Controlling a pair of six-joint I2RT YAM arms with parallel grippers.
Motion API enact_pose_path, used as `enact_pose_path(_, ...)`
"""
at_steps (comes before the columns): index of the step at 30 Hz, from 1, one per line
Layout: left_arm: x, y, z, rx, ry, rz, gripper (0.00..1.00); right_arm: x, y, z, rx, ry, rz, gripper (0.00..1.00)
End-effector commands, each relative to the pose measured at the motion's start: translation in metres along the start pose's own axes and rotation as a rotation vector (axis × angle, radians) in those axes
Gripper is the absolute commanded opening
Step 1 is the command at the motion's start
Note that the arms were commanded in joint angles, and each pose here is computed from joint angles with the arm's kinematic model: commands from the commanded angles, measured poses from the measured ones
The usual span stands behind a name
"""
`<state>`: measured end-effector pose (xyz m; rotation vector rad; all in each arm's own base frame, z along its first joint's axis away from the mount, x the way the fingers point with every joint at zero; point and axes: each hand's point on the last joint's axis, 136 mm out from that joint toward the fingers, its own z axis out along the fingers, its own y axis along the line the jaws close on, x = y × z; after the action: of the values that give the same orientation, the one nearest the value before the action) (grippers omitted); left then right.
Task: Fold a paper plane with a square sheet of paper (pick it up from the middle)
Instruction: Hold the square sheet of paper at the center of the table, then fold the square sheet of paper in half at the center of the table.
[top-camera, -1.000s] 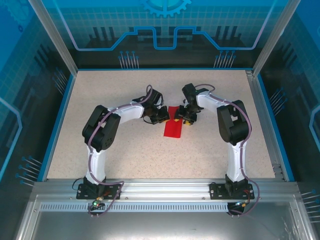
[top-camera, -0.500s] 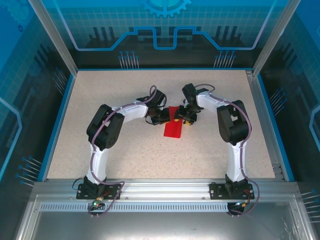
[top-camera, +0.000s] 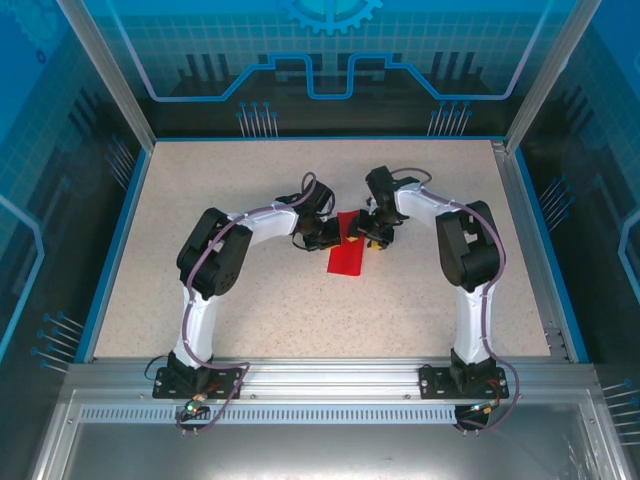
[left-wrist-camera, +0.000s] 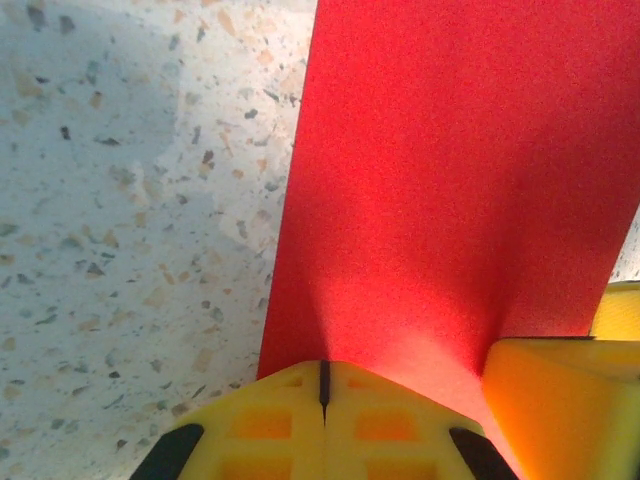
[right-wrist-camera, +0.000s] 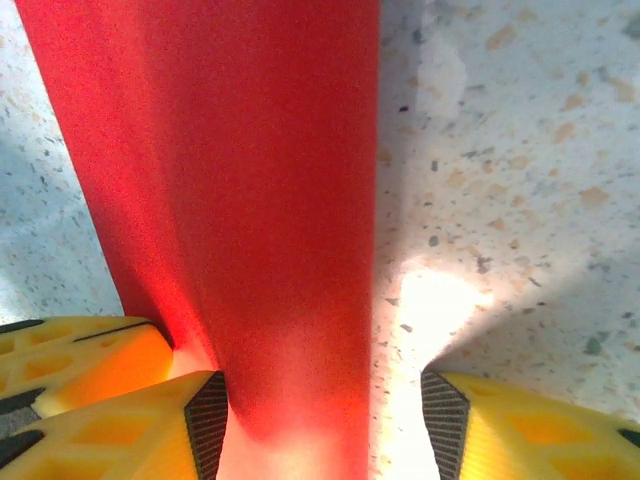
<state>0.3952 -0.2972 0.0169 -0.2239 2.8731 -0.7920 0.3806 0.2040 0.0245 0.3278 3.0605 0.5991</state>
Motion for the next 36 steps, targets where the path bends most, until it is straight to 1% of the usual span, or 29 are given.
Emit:
enact_pose_path(1, 0.02, 0.029, 0.014, -0.098, 0.054, 0.0, 0.0, -0.02, 0.005, -0.039, -0.122, -0.113, -0.006, 0.59)
enact_pose_path(2, 0.019, 0.028, 0.014, -0.095, 0.054, 0.0, 0.0, -0.022, 0.014, -0.049, -0.191, -0.134, -0.025, 0.57)
enact_pose_path(3, 0.018, 0.027, 0.013, -0.092, 0.051, 0.0, 0.0, -0.022, 0.022, -0.056, -0.248, -0.143, -0.043, 0.54)
enact_pose_path(5, 0.018, 0.027, 0.013, -0.092, 0.052, 0.002, 0.0, -0.02, 0.029, -0.059, -0.299, -0.146, -0.057, 0.41)
enact_pose_path(7, 0.018, 0.026, 0.013, -0.091, 0.051, 0.004, 0.0, -0.015, 0.04, -0.055, -0.368, -0.134, -0.082, 0.27)
enact_pose_path(9, 0.018, 0.024, 0.013, -0.082, 0.053, 0.009, 0.0, -0.009, 0.048, -0.048, -0.42, -0.115, -0.087, 0.15)
enact_pose_path(12, 0.019, 0.025, 0.013, -0.085, 0.055, 0.008, 0.0, -0.006, 0.044, -0.04, -0.416, -0.114, -0.082, 0.07)
enact_pose_path(15, 0.02, 0.025, 0.013, -0.085, 0.057, 0.009, 0.0, 0.002, 0.047, -0.028, -0.455, -0.049, -0.087, 0.0)
enact_pose_path(25, 0.02, 0.026, 0.014, -0.087, 0.06, 0.007, 0.0, 0.012, 0.017, 0.003, -0.386, -0.012, -0.069, 0.0)
enact_pose_path(27, 0.02, 0.026, 0.014, -0.089, 0.06, 0.009, 0.0, 0.014, 0.011, 0.006, -0.375, -0.015, -0.075, 0.0)
enact_pose_path(31, 0.021, 0.028, 0.015, -0.094, 0.062, 0.006, 0.0, 0.015, -0.008, 0.013, -0.307, -0.028, -0.102, 0.0)
enact_pose_path(36, 0.022, 0.032, 0.017, -0.101, 0.068, 0.003, 0.0, 0.019, -0.022, 0.02, -0.301, -0.037, -0.132, 0.0)
